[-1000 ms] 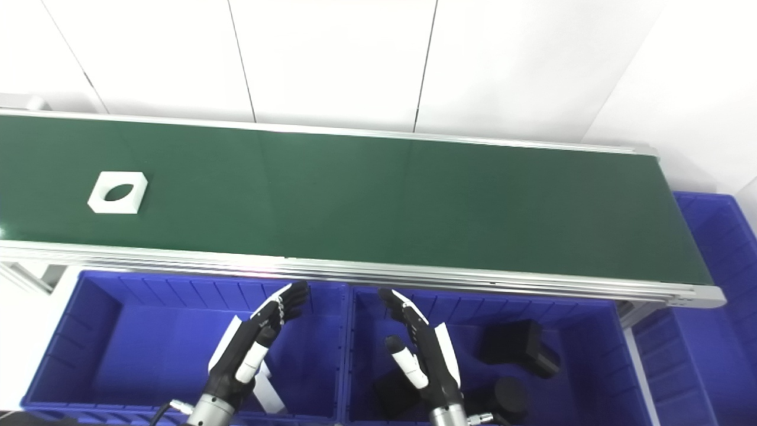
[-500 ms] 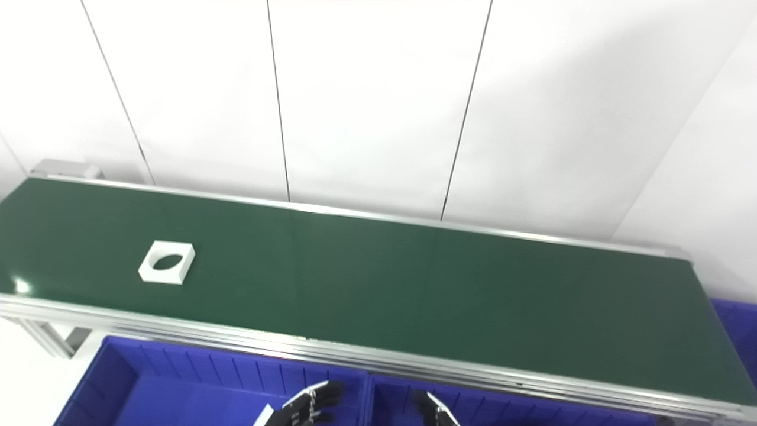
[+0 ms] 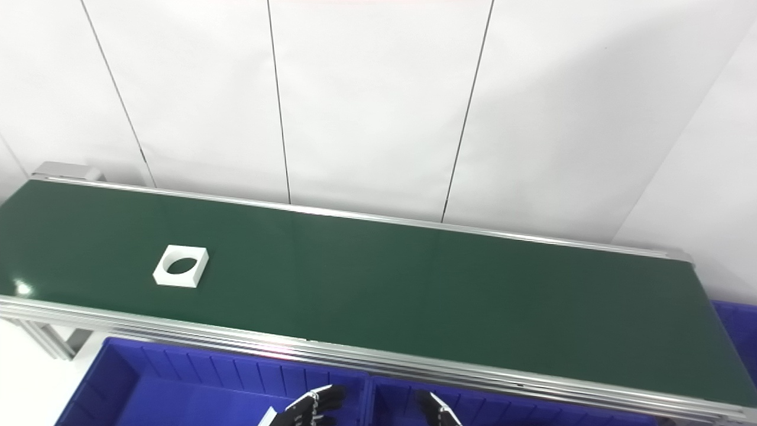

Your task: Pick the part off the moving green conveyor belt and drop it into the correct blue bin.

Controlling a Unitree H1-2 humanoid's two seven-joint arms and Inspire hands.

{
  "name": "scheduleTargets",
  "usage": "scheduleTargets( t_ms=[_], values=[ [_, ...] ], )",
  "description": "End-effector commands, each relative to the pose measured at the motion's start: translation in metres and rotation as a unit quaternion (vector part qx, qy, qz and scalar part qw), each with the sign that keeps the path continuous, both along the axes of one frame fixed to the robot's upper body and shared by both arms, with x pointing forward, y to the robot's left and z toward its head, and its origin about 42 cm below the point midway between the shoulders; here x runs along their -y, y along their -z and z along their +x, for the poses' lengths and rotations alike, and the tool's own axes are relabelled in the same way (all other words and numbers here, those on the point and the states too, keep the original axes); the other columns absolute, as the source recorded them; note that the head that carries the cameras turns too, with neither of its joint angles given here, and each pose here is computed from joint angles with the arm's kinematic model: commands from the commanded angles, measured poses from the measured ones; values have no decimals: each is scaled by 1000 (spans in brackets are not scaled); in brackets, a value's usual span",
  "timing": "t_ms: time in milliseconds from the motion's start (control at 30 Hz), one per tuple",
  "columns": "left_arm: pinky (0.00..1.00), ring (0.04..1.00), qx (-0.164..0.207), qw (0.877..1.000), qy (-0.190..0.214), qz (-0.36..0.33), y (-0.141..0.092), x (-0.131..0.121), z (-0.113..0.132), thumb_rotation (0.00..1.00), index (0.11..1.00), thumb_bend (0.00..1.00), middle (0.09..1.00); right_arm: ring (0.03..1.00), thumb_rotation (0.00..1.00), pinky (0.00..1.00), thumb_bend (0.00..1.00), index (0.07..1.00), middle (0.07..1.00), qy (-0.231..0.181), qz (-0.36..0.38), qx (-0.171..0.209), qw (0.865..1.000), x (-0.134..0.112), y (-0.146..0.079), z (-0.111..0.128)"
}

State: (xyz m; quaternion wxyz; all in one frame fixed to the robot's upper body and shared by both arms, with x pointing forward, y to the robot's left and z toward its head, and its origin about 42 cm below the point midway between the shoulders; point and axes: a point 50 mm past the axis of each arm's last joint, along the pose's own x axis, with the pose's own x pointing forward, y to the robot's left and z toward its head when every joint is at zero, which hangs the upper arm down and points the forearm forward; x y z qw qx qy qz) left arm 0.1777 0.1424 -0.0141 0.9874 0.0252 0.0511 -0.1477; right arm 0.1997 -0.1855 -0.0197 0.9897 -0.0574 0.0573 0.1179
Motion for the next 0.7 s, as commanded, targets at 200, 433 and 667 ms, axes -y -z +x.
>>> scheduleTargets(
  t_ms=[200, 433, 667],
  values=[
    [766, 849, 75, 997, 15, 11, -26, 4, 11, 845, 813, 932, 853, 883, 1000, 890, 784, 848, 859, -1, 9, 30, 1000, -4, -7, 7],
    [747, 829, 180, 981, 66, 21, -75, 6, 11, 791, 785, 966, 830, 890, 1000, 912, 797, 848, 861, -9, 12, 26, 1000, -4, -6, 7],
    [768, 809, 297, 951, 75, 45, -125, -4, 40, 710, 745, 1000, 808, 876, 1000, 891, 773, 847, 854, -7, 8, 27, 1000, -5, -6, 10]
  ],
)
